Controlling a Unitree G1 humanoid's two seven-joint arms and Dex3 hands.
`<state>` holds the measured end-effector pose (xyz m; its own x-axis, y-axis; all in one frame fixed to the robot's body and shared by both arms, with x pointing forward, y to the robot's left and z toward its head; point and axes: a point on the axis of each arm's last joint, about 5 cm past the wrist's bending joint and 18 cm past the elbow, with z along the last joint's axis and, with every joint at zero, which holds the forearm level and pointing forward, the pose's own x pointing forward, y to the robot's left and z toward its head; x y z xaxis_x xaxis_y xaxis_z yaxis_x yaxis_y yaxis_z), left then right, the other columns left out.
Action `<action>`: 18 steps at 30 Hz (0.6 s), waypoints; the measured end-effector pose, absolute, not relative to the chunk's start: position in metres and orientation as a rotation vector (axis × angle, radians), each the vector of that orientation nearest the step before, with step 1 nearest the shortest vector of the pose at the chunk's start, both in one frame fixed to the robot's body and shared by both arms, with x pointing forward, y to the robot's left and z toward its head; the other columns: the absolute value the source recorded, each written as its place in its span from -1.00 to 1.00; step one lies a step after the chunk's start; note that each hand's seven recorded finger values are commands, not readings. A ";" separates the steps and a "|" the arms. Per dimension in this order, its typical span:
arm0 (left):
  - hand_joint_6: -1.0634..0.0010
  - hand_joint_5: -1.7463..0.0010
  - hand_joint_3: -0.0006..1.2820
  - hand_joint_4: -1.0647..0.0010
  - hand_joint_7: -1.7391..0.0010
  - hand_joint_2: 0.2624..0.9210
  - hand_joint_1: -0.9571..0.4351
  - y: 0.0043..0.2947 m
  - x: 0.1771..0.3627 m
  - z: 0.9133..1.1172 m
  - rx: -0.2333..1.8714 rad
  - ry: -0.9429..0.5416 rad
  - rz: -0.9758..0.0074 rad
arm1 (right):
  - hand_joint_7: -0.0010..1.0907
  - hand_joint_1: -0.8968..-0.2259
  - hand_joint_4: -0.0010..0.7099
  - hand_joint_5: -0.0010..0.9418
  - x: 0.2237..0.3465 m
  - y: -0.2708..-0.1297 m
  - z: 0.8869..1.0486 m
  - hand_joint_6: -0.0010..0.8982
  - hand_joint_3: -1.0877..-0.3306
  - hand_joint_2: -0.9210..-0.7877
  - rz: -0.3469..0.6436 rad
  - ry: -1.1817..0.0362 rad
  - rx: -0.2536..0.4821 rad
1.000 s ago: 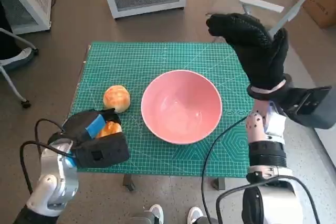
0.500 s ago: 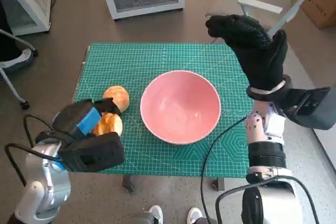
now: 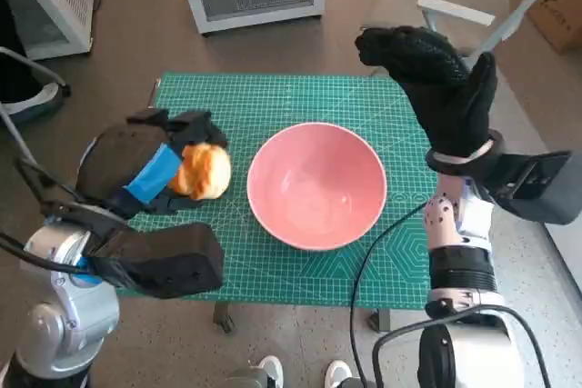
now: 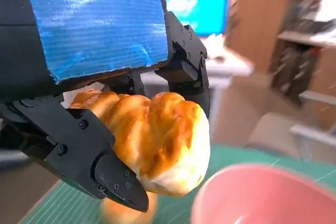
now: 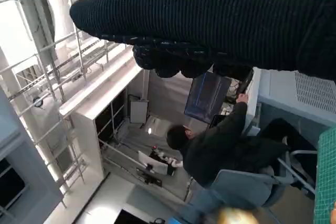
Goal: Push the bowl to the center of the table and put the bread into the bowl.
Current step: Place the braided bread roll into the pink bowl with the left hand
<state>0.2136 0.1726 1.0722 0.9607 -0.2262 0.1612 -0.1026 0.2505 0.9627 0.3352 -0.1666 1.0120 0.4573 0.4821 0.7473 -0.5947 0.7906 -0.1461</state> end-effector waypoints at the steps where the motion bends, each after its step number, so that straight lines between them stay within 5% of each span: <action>1: -0.25 -0.18 -0.97 -0.46 -0.34 0.99 0.38 0.170 0.216 1.073 1.318 -0.301 -0.097 | 0.20 -0.23 -0.35 -0.98 0.335 -0.168 1.012 -0.99 -0.17 -1.00 0.663 -0.872 0.142; 18: -0.23 -0.25 -0.97 -0.47 -0.29 0.99 0.38 0.122 0.251 1.077 1.314 -0.489 -0.241 | 0.19 -0.21 -0.34 -0.98 0.334 -0.173 1.011 -0.99 -0.16 -1.00 0.648 -0.881 0.137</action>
<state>0.2512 0.1217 1.0768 0.8748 -0.4384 0.2063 -0.1028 0.2482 0.9632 0.3341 -0.1726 1.0115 0.4598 0.4704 0.7532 -0.5791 0.8018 -0.1472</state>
